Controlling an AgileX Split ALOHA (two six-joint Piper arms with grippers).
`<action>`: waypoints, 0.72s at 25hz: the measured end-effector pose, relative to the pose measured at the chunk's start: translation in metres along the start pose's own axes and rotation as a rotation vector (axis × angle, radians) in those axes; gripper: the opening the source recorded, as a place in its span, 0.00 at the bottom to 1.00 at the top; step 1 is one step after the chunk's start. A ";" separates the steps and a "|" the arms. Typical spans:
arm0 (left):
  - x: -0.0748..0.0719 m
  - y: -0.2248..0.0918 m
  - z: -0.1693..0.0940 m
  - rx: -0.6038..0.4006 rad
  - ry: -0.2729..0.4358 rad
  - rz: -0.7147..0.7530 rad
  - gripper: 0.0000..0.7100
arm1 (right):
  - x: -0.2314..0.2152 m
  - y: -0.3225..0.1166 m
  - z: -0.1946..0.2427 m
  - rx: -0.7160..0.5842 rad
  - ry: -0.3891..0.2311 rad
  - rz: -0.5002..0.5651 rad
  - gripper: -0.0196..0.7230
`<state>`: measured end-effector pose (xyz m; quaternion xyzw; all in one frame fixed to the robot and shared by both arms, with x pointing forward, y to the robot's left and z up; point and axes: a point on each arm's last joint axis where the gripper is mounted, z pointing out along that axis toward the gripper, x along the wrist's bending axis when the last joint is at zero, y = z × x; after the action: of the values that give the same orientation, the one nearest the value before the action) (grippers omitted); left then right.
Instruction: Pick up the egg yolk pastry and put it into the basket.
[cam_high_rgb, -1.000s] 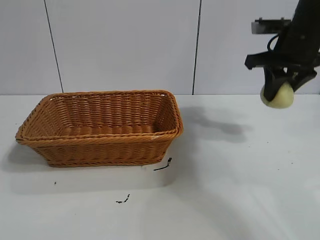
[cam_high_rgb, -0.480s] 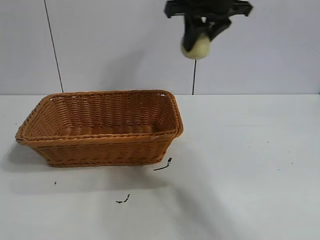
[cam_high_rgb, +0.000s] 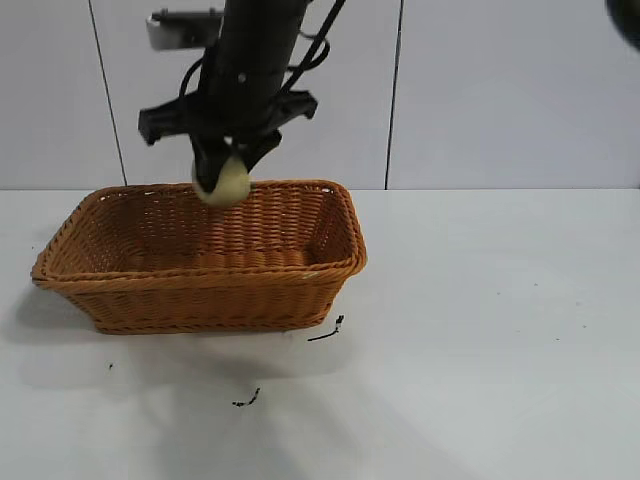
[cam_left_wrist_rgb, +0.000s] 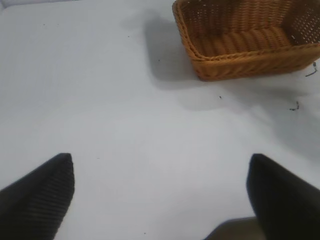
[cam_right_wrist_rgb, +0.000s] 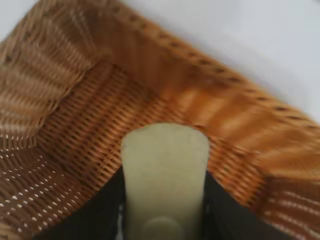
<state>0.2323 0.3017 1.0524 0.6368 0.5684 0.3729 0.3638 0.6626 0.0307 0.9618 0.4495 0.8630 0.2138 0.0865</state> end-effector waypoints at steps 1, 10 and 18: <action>0.000 0.000 0.000 0.000 0.000 0.000 0.98 | 0.000 -0.003 0.010 0.017 0.000 0.000 0.33; 0.000 0.000 0.000 0.000 0.000 0.000 0.98 | 0.000 -0.004 0.019 0.028 -0.002 -0.001 0.76; 0.000 0.000 0.000 0.000 0.000 0.000 0.98 | -0.001 0.013 -0.028 0.025 -0.017 -0.008 0.96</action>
<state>0.2323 0.3017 1.0524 0.6368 0.5684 0.3729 0.3638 0.6634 0.0281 0.9920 0.4487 0.8667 0.1990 0.0890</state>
